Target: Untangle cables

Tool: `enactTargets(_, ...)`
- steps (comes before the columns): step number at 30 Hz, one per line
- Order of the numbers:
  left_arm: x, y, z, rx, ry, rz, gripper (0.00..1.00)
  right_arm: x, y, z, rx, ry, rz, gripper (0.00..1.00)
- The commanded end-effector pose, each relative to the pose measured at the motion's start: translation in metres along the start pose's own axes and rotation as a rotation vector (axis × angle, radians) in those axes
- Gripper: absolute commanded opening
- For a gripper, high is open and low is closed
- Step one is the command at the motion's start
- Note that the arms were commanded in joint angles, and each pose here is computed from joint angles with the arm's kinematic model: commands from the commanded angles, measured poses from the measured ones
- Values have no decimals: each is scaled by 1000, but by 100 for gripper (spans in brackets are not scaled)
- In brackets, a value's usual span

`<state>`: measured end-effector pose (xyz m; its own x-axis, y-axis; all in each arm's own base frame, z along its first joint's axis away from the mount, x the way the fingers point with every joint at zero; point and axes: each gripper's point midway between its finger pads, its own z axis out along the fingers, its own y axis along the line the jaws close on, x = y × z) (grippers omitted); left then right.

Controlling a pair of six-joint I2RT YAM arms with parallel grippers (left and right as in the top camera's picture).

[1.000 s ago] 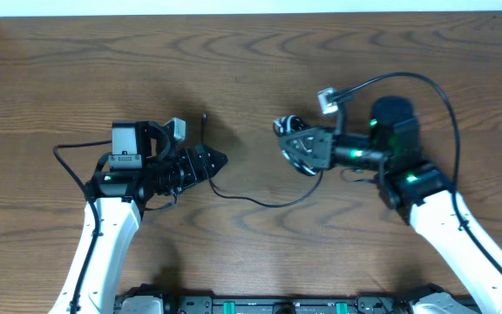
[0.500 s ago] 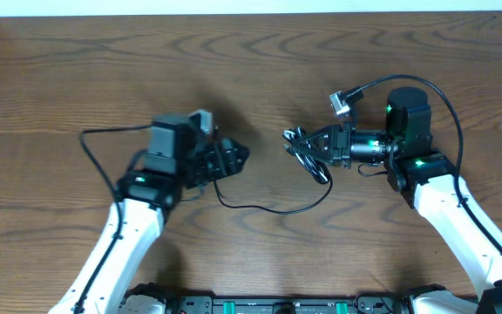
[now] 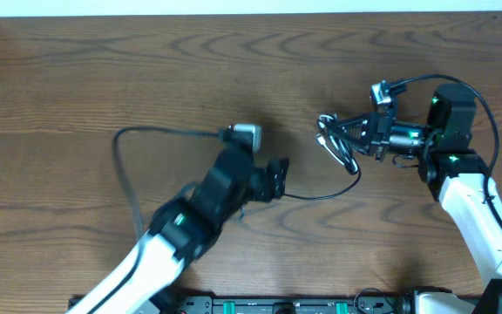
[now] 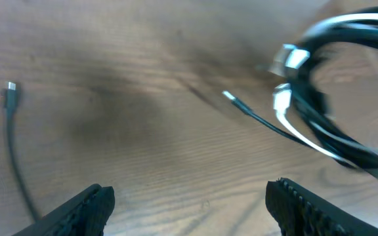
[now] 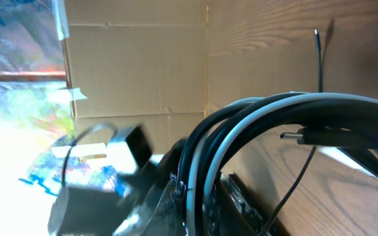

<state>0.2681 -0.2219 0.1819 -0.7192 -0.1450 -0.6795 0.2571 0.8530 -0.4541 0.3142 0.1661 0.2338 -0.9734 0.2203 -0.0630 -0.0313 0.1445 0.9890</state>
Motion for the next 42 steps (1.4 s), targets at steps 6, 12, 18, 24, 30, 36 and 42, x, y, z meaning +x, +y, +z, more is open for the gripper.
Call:
enactTargets(6, 3, 18, -73, 78, -251, -67, 81, 5, 7, -6, -36, 33, -4, 1)
enactTargets(12, -4, 14, -67, 204, -446, -28, 85, 5, 7, -6, -36, 34, -2, 1)
enactTargets(18, -20, 7, -52, 180, -543, 116, 84, 7, 6, -6, -37, 43, 31, 1)
enactTargets(24, -18, -4, -18, 219, -526, 129, 84, 12, 9, -6, -52, 70, 47, 1)
enactTargets(30, -19, -22, 10, 320, -557, 142, 77, 12, 9, -6, -52, 71, 47, 2)
enactTargets(36, -17, -24, 38, 319, -554, 142, 73, 14, 10, -6, -59, 82, 47, 2)
enactTargets(42, -25, -47, 46, 352, -568, 178, 69, 14, 10, -6, -59, 82, 47, 2)
